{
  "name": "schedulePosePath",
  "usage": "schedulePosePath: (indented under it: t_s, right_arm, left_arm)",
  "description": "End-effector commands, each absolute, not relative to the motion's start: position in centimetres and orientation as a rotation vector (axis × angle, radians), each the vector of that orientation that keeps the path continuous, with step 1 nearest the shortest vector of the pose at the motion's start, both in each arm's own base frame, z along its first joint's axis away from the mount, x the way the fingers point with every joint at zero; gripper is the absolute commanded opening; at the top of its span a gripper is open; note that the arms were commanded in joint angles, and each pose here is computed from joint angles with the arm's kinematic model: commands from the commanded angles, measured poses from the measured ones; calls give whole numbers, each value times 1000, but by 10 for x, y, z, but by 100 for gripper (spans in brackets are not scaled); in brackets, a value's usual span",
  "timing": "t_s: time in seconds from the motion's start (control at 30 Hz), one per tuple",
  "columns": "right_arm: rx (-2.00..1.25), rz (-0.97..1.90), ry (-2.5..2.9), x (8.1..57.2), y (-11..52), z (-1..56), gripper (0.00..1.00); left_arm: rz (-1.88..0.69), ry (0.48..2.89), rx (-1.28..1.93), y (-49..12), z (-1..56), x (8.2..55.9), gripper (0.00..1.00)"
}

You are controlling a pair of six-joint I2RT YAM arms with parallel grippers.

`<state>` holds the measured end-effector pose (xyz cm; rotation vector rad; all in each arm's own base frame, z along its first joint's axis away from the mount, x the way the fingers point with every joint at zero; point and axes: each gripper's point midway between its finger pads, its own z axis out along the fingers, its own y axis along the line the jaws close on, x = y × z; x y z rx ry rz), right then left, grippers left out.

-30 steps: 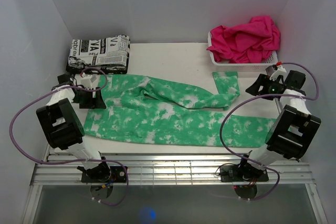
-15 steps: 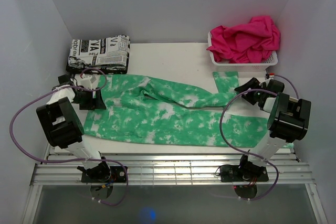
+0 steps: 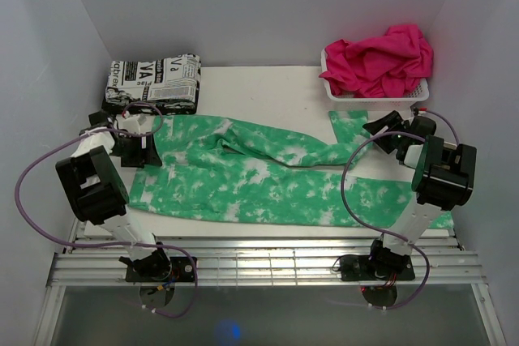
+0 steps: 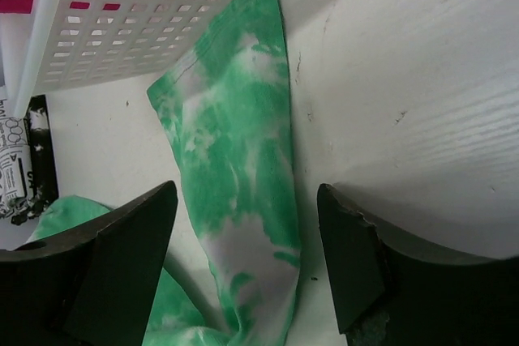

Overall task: Fold and stack the trousers
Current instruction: Flatten the trousers out

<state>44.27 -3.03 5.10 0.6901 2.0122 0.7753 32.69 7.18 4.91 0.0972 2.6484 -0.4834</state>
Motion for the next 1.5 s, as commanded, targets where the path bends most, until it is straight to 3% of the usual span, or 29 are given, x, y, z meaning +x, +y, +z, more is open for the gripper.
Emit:
schedulePosePath:
  t_s: [0.0, 0.17, 0.27, 0.3, 0.33, 0.6, 0.77, 0.87, 0.9, 1.0, 1.03, 1.2, 1.33, 1.37, 1.4, 1.43, 1.47]
  right_arm:
    - [648, 716, 1972, 467, -29, 58, 72]
    - [606, 686, 2020, 468, -12, 41, 62]
    - [605, 663, 2025, 469, -15, 38, 32]
    - [597, 664, 2024, 468, -16, 40, 12]
    - [591, 677, 2013, 467, -18, 48, 8]
    - [553, 664, 1902, 432, -38, 126, 8]
    - [500, 490, 1853, 424, -60, 183, 8]
    - [583, 242, 1935, 413, -94, 191, 8]
    - [626, 149, 1977, 406, -107, 185, 8]
    - [676, -67, 2100, 382, -132, 173, 8]
    - [683, -112, 2139, 372, -135, 169, 8]
    - [583, -281, 2163, 350, -151, 173, 8]
    - [456, -258, 2153, 355, -146, 174, 8]
    - [405, -239, 2153, 358, -144, 169, 8]
    - [334, -188, 2170, 360, -135, 157, 8]
    - [280, -114, 2157, 367, -124, 155, 8]
    - [247, -47, 2143, 369, -115, 150, 8]
  left_arm:
    - [-492, 2598, 60, 75, 65, 342, 84]
    - [-411, 2610, 43, 88, 67, 350, 84]
    - [-381, 2600, 44, 94, 67, 358, 84]
    - [-392, 2588, 55, 93, 69, 361, 84]
    - [-407, 2584, 65, 91, 69, 363, 85]
    - [-397, 2474, 94, 102, 77, 409, 86]
    - [-341, 2560, 16, 110, 32, 423, 82]
    - [-288, 2601, -27, 118, 10, 420, 63]
    - [-264, 2598, -31, 121, 7, 421, 46]
    - [-190, 2601, -56, 128, 2, 414, 19]
    - [-185, 2604, -58, 128, 1, 411, 1]
    - [-173, 2578, -72, 127, 10, 397, 0]
    - [-225, 2528, -71, 131, 26, 388, 0]
    - [-383, 2475, -6, 113, 43, 389, 2]
    - [-501, 2397, 73, 96, 65, 395, 56]
    - [-575, 2345, 100, 83, 80, 402, 83]
    - [-642, 2326, 147, 62, 85, 418, 90]
